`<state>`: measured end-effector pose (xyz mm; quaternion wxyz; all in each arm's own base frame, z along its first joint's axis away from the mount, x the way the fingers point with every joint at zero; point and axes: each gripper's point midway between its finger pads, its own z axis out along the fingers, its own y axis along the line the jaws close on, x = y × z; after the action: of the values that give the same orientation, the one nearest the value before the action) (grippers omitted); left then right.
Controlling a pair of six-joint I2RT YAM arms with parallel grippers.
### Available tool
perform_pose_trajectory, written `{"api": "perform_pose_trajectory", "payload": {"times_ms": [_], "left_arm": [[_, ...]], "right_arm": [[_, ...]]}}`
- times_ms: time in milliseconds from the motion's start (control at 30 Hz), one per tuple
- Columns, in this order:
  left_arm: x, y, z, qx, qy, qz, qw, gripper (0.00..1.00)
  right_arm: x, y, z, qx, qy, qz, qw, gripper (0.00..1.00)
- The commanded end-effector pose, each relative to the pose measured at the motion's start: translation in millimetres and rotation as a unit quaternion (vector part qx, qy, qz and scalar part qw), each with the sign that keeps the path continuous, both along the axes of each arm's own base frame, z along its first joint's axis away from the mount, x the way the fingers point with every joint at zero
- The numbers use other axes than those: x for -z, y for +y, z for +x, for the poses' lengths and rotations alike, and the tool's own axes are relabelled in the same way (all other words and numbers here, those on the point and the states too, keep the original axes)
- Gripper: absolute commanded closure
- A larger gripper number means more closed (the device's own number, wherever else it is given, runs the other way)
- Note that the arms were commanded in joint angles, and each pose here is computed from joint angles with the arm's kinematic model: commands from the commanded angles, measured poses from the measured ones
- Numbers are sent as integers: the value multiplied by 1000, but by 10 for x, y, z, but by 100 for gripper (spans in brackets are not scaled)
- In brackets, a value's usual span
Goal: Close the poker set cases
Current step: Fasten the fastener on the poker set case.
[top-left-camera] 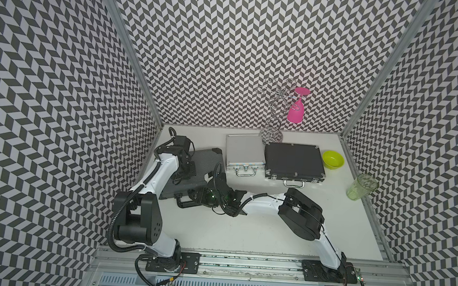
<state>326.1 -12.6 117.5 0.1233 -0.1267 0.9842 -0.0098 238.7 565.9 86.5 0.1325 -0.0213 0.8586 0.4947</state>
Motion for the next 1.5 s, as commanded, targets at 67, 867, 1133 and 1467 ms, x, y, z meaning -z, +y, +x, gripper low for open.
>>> {"api": "perform_pose_trajectory", "payload": {"times_ms": [67, 867, 1133, 1467], "left_arm": [[297, -169, -299, 12, 88, -40, 995, 100], [282, -182, -327, 18, 78, -43, 996, 100], [278, -185, -356, 18, 76, -45, 996, 100], [227, -187, -337, 19, 75, -45, 996, 100]], "right_arm": [[-182, 152, -232, -40, -7, 42, 998, 42], [124, 269, -39, 30, 33, 77, 996, 8], [246, 197, 185, 89, 64, 50, 993, 11], [556, 100, 310, 113, 115, -27, 986, 11]]}}
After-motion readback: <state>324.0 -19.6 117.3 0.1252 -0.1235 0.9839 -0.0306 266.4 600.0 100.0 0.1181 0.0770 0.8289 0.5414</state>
